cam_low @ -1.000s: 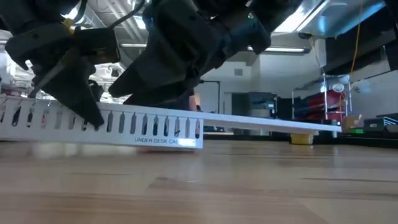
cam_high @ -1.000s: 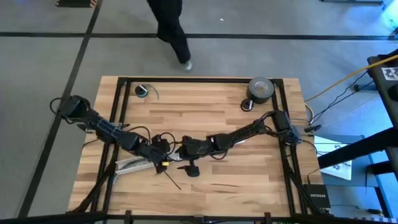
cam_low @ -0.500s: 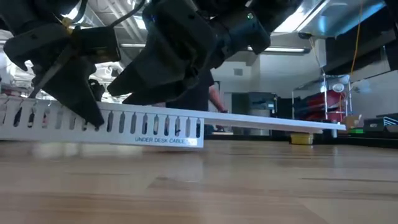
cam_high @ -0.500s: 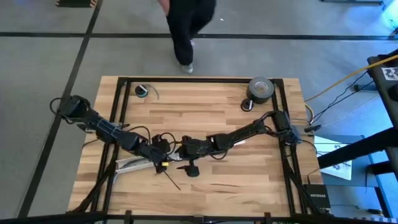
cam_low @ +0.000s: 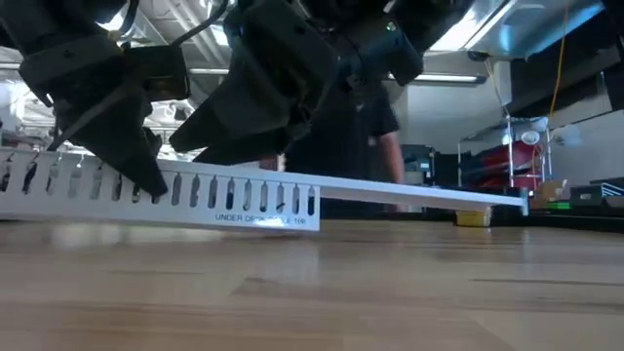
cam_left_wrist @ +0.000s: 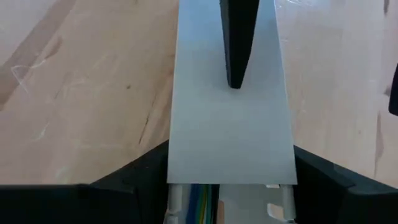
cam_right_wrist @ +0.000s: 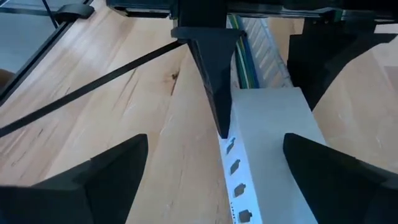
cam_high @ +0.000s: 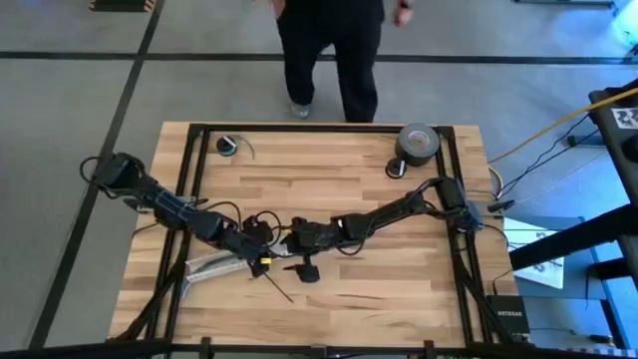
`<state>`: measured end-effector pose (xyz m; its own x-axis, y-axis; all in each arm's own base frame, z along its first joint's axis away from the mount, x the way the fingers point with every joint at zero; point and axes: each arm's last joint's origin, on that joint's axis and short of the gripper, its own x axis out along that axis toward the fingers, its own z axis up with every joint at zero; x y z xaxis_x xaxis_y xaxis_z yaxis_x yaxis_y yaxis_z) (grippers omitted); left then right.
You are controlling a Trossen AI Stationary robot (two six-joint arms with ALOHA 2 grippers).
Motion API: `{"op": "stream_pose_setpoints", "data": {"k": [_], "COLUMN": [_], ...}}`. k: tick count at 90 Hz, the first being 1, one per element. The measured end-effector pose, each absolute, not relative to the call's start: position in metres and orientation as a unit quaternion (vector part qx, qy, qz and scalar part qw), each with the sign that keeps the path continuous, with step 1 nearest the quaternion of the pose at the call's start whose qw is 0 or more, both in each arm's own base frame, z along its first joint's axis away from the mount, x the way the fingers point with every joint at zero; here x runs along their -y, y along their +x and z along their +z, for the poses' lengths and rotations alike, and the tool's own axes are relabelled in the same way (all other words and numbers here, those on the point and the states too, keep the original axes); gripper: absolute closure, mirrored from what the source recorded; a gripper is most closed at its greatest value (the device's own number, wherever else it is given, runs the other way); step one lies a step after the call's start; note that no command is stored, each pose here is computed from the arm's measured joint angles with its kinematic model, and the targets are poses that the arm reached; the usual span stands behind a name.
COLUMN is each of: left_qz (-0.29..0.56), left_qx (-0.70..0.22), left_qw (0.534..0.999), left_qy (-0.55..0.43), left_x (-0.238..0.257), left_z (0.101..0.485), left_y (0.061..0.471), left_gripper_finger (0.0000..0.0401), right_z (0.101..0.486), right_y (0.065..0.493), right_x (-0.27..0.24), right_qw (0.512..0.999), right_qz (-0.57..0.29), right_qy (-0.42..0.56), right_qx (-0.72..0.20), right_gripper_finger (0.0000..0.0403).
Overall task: Ziptie cables
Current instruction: Close the white cable duct
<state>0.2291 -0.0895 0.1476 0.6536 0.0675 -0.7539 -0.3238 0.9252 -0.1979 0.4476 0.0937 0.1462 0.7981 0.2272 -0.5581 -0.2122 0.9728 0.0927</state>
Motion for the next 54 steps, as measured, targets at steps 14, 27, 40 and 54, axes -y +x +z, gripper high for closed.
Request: {"op": "stream_pose_setpoints", "data": {"k": [14,27,40,54], "left_qz": [0.122,0.118,0.094,0.065], "left_qx": [-0.395,-0.395,-0.399,-0.408], "left_qw": [0.896,0.898,0.901,0.906], "left_qy": [-0.163,-0.153,-0.143,-0.093], "left_x": [0.0891,0.0893,0.0935,0.0966], "left_z": [0.1482,0.1492,0.1533,0.1534], "left_y": [0.2294,0.2301,0.232,0.2307], "left_gripper_finger": [0.0139,0.0088,0.0038,0.0016], "right_z": [0.1458,0.1449,0.1442,0.1441], "right_y": [0.4475,0.447,0.4466,0.4466], "right_x": [-0.0932,-0.0933,-0.0931,-0.0926], "right_qw": [0.948,0.946,0.945,0.946], "right_qz": [0.114,0.115,0.115,0.11], "right_qy": [0.013,0.012,0.009,-0.002], "right_qx": [-0.297,-0.302,-0.306,-0.305], "right_gripper_finger": [0.0041,0.0041,0.0041,0.0041]}}
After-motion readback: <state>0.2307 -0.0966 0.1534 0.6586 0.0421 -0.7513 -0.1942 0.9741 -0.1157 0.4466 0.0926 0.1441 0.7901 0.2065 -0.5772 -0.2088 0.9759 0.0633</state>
